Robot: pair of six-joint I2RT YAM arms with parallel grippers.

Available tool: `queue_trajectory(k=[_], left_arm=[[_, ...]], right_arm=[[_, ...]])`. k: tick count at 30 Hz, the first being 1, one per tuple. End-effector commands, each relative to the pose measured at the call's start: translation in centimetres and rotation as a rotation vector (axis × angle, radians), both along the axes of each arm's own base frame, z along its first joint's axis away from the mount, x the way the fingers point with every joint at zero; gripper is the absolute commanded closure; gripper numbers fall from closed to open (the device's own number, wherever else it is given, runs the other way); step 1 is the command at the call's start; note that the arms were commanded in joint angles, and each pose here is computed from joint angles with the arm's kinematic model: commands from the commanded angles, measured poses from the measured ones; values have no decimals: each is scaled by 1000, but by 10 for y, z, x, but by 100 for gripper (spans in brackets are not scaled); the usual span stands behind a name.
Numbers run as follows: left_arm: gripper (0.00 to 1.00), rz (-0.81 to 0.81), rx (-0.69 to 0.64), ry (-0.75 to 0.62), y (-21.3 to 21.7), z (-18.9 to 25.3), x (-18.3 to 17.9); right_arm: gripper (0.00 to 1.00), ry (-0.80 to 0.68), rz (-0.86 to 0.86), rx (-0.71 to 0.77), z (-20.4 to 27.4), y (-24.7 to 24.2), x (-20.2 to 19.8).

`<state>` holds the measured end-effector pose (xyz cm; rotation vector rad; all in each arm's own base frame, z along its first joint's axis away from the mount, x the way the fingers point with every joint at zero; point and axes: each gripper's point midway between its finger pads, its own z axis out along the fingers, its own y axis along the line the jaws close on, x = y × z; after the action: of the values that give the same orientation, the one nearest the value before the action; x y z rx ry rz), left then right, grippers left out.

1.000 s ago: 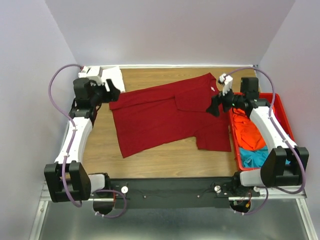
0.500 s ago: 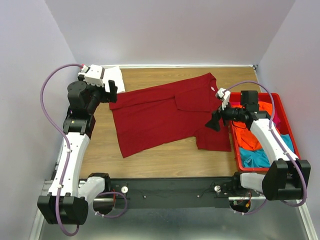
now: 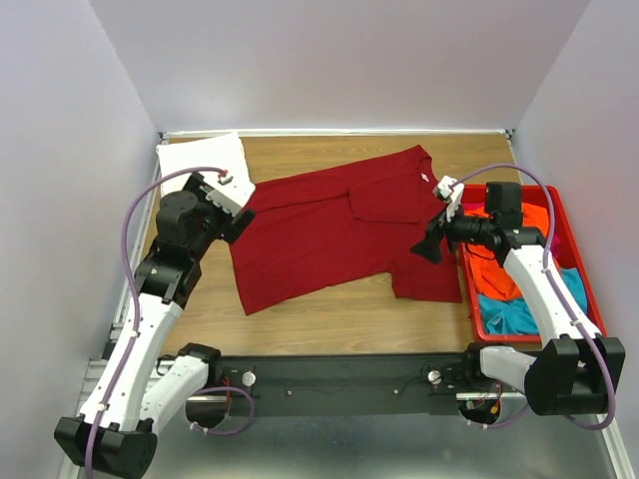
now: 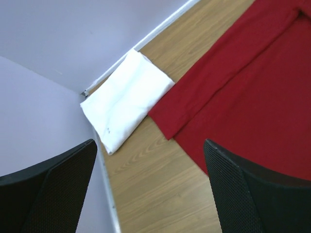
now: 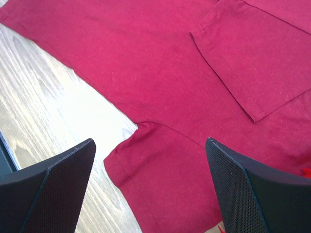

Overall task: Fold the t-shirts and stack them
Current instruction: Fold the tshirt

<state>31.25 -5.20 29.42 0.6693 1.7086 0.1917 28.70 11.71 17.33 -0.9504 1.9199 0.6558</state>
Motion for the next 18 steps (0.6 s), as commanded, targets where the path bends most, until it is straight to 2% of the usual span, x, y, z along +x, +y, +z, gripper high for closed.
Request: queue_trajectory(k=[1, 6, 9, 13, 18], left_arm=[[2, -11, 197, 81, 13, -33, -17], [2, -214, 269, 140, -14, -63, -48], [6, -307, 342, 180, -21, -85, -67], [7, -335, 387, 178, -22, -95, -76], [3, -373, 351, 153, -34, -94, -78]], right_arm=[[0, -19, 17, 17, 4, 2, -2], [0, -21, 14, 16, 4, 1, -2], [0, -15, 11, 15, 3, 1, -2], [0, -7, 1, 7, 1, 0, 0], [0, -6, -9, -4, -1, -3, 1]])
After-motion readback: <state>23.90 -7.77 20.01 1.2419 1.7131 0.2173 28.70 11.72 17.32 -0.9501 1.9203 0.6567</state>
